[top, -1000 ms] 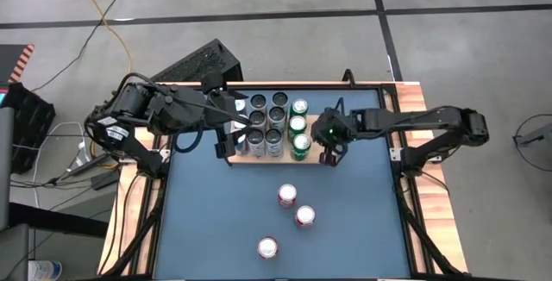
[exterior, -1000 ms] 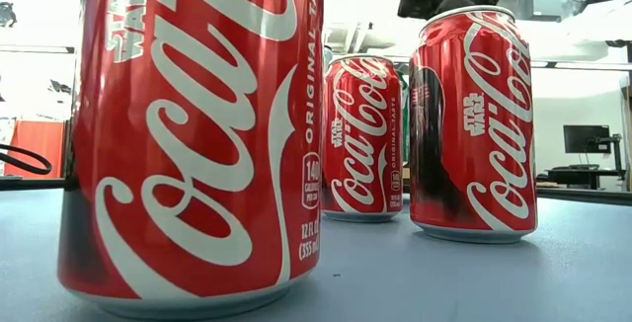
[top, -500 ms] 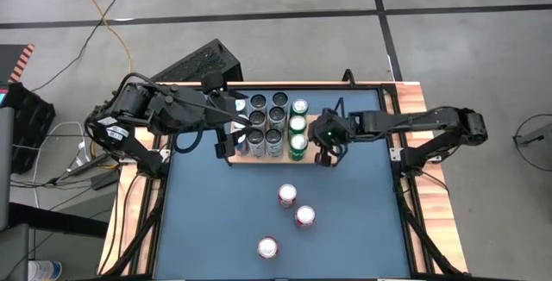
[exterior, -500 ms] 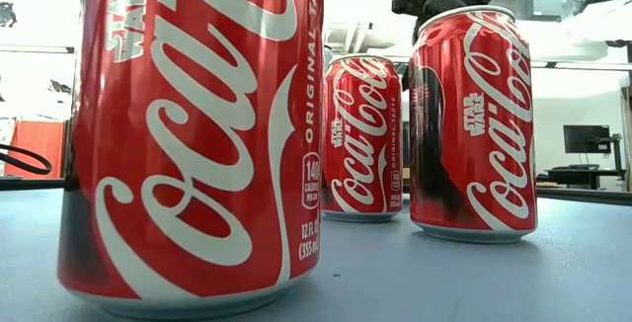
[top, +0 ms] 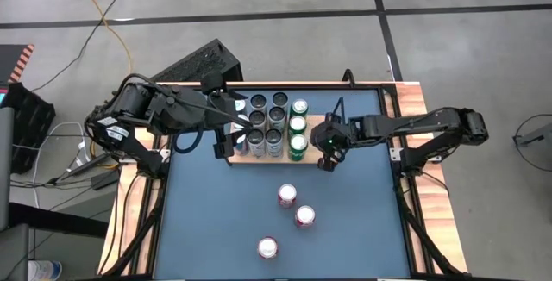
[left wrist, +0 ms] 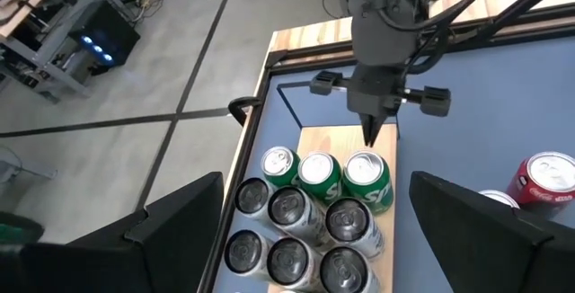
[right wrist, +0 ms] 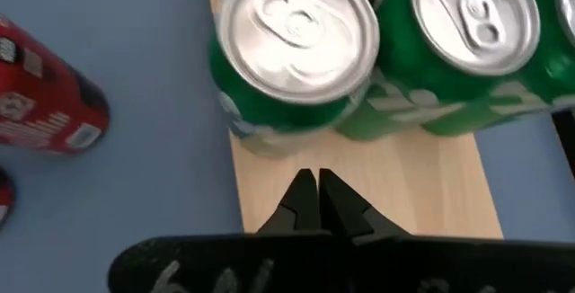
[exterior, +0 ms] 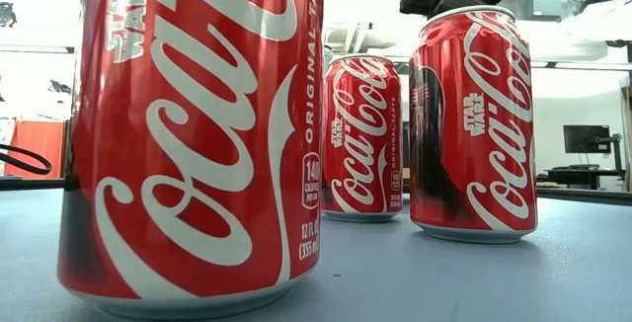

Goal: Place canned beverage on shelf
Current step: Adjust the green soda cans on the shelf

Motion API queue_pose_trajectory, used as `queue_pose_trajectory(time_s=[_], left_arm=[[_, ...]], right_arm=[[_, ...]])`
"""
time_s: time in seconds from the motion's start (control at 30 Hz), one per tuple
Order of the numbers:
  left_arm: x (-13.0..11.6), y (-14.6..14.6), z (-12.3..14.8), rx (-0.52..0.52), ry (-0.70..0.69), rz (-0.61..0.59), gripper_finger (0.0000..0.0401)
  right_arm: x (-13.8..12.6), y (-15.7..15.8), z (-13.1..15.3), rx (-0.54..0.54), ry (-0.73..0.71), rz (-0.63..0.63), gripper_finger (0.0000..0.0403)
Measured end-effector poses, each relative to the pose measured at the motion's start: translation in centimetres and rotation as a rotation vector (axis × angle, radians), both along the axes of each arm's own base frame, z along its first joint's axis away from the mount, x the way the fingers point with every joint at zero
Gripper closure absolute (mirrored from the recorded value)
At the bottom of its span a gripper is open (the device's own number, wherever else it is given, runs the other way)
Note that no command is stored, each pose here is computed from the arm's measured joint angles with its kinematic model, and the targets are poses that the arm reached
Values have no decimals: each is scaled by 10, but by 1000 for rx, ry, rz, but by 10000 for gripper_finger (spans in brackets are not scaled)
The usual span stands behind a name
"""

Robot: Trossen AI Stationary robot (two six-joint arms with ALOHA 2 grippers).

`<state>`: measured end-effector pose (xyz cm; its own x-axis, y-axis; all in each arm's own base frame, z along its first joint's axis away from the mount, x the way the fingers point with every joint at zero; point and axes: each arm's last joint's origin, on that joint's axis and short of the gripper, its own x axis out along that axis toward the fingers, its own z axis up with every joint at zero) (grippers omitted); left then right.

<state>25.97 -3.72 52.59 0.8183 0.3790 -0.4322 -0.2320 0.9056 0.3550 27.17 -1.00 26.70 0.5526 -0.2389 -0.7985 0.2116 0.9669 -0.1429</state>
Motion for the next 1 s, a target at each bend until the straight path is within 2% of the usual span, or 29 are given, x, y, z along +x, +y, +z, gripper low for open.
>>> queue_pose_trajectory(time_s=[0.3, 0.6, 0.77, 0.87, 1.0], left_arm=[[0, 0, 0, 17, 7, -9, 58], [0, 0, 0, 18, 7, -10, 58], [0, 0, 0, 25, 14, -13, 58], [-1, 0, -1, 24, 23, -12, 58], [-1, 0, -1, 16, 19, -8, 58]], right_arm=[[7, 8, 4, 1, -83, 23, 403], [10, -3, 1, -4, -75, -11, 403], [5, 4, 6, -7, -77, 9, 403], [-5, 2, 18, -76, -106, -38, 403], [-9, -22, 19, -116, -79, -112, 403]])
